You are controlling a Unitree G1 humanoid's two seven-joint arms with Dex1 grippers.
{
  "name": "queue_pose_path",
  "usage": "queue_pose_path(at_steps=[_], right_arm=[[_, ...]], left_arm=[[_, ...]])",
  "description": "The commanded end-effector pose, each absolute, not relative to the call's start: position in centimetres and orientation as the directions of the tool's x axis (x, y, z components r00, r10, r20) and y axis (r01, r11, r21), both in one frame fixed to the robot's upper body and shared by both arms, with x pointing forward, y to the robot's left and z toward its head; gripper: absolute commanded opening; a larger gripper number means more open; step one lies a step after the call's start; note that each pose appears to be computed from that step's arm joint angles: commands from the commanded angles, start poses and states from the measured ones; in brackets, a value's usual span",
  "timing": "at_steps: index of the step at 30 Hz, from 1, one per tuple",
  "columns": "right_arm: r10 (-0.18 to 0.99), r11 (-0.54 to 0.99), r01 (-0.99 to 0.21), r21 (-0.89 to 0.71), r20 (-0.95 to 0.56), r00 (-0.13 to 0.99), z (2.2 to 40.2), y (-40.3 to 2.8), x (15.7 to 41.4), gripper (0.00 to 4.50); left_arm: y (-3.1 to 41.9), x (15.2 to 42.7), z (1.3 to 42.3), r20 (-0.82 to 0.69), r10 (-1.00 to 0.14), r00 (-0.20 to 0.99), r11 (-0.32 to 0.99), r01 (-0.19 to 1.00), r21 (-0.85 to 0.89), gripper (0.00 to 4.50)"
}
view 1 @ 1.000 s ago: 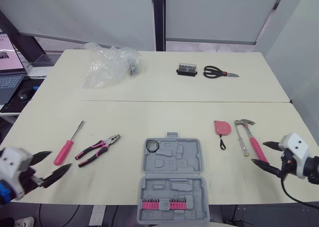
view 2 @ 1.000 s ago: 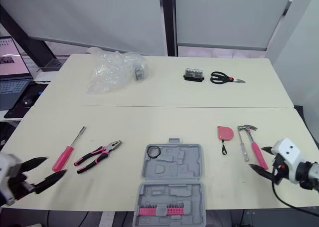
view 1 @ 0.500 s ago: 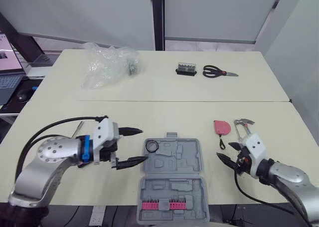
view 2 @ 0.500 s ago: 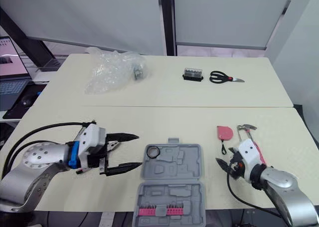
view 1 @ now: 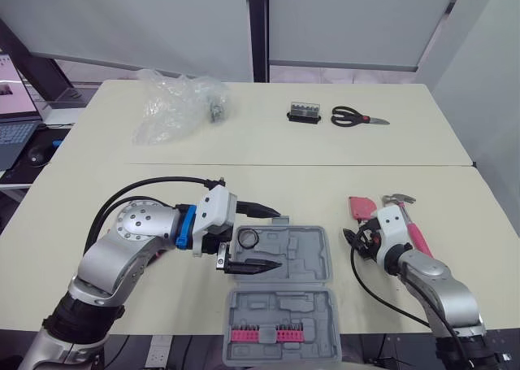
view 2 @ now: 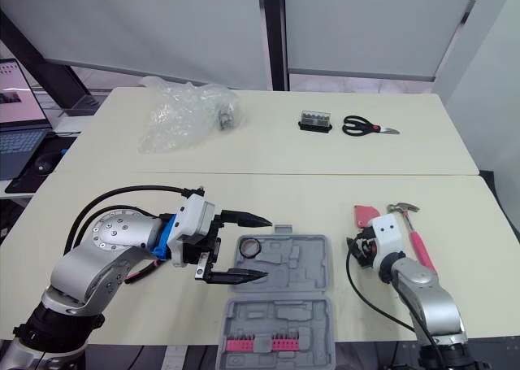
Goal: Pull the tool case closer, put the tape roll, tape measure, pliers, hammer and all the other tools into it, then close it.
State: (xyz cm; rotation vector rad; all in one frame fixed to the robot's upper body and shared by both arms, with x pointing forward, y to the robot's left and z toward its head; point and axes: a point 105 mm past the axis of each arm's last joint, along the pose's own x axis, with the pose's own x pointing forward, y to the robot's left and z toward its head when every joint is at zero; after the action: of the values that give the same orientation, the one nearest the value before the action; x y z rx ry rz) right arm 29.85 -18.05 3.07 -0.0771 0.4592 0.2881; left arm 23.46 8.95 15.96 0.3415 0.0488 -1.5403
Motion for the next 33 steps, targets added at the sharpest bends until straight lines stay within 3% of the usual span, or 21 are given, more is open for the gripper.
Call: queue_pose_path(at_steps=[1, 7, 17, 33], right_arm=[[0.224, 0.965, -0.260, -0.026, -0.434, 0.873, 3.4, -18.6, 30.1, 3.62], [0.228, 0.963, -0.266, -0.029, -0.436, 0.871, 3.2, -18.1, 30.0, 2.13], [0.229, 0.962, -0.271, -0.033, -0.442, 0.867, 2.8, -17.9, 29.8, 0.04], [0.239, 0.957, -0.290, -0.027, -0.495, 0.835, 2.6, -18.9, 26.9, 0.02]], left_arm=[[8.7, 23.2, 16.4, -0.243, -0.970, 0.025, -0.027, 0.978, 0.209, 4.50], [8.6, 23.2, 16.3, -0.242, -0.970, 0.023, -0.027, 0.979, 0.204, 4.50], [8.8, 23.0, 14.8, -0.255, -0.967, 0.027, -0.022, 0.982, 0.188, 4.50], [9.4, 21.8, 12.8, -0.268, -0.963, -0.002, -0.047, 0.986, 0.162, 4.50]])
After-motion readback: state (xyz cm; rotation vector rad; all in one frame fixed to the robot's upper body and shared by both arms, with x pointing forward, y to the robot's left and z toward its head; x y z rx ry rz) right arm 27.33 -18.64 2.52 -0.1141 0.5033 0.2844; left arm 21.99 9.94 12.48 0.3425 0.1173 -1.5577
